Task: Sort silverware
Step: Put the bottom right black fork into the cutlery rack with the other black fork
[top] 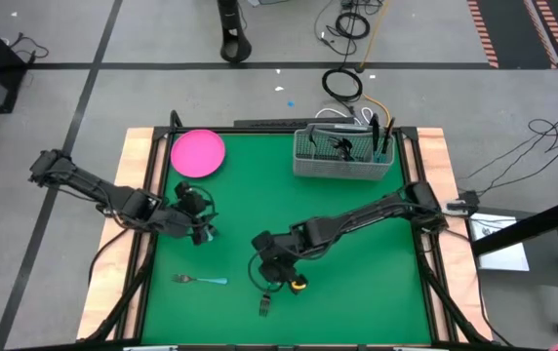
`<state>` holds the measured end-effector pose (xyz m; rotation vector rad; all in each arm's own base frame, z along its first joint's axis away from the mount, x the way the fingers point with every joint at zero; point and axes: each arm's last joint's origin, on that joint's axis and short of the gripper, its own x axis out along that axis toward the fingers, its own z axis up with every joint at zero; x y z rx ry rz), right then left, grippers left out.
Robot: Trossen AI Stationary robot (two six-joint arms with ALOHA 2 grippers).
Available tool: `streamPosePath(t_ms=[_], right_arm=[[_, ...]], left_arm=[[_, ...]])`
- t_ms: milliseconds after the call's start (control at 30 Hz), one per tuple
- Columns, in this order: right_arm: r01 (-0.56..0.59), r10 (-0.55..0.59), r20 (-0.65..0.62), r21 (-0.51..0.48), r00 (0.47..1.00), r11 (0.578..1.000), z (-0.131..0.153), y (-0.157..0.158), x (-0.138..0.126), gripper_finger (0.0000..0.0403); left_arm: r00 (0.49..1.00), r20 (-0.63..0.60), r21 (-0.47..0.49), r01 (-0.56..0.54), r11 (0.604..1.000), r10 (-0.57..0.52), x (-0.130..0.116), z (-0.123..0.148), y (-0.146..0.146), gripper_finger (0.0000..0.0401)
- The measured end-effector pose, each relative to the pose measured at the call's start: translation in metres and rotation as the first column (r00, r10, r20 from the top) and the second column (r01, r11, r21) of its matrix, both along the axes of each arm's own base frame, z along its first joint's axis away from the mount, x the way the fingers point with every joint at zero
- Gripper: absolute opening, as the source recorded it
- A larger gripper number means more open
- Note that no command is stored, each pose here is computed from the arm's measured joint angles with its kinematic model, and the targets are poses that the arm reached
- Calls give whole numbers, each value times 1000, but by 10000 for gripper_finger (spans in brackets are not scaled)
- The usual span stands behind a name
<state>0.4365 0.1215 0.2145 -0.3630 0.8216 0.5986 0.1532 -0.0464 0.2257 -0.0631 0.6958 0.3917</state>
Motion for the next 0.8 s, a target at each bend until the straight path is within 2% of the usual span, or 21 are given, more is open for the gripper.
streamPosePath(t_ms=[100, 233, 400, 633, 800], right_arm=[[-90, 89, -20, -39, 996, 995, -9, 2, -1, 118], [-177, 175, -48, -51, 983, 983, -23, 5, 0, 118], [-221, 219, -59, -25, 974, 975, -38, 7, 4, 118], [-256, 258, 28, -50, 966, 965, -45, 9, 13, 118], [-261, 262, 5, -54, 965, 964, -54, 9, 14, 118]], left_arm=[[998, -30, -13, -53, 999, 52, -2, -3, 5, 161], [998, -30, -22, -64, 998, 63, -1, -3, 7, 161], [998, -32, -22, -63, 998, 62, -1, -3, 7, 161], [998, -33, -21, -62, 998, 61, -1, -3, 7, 161], [998, -40, -15, -57, 998, 57, 0, -4, 7, 161]])
